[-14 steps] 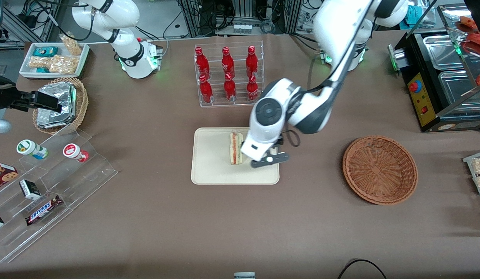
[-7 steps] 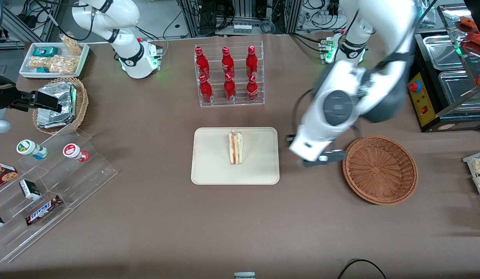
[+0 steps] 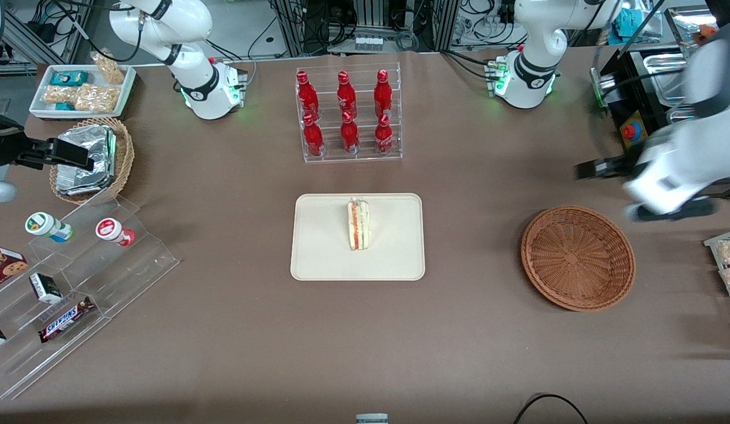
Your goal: Place sandwich from basket to tray
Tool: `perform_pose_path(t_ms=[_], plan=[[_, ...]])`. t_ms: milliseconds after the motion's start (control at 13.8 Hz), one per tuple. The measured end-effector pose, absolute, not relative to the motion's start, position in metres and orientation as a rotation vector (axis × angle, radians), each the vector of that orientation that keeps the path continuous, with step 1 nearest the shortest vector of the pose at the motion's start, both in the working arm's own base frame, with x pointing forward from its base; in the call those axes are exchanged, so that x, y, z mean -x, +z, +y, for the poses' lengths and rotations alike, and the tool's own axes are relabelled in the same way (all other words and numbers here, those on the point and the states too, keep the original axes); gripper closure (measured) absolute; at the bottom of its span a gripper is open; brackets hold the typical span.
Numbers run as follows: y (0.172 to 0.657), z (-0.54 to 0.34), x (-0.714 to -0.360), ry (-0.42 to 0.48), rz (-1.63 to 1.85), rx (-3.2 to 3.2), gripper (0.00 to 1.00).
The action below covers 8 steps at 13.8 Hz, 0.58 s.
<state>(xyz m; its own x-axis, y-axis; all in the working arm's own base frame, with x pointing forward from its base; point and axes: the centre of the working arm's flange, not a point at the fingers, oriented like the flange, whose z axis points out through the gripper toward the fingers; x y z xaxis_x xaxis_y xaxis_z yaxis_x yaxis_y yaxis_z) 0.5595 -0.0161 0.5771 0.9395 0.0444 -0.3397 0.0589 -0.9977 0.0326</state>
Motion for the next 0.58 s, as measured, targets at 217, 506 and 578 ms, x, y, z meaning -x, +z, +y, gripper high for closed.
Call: perform_pose_path(t_ms=[217, 506, 578], plan=[[0.594, 0.03, -0.547, -0.515, 0.079, -3.063, 0.0], [0.609, 0.004, -0.543, -0.529, 0.125, -3.089, 0.0], [0.612, -0.002, -0.543, -0.52, 0.155, -3.096, 0.0]])
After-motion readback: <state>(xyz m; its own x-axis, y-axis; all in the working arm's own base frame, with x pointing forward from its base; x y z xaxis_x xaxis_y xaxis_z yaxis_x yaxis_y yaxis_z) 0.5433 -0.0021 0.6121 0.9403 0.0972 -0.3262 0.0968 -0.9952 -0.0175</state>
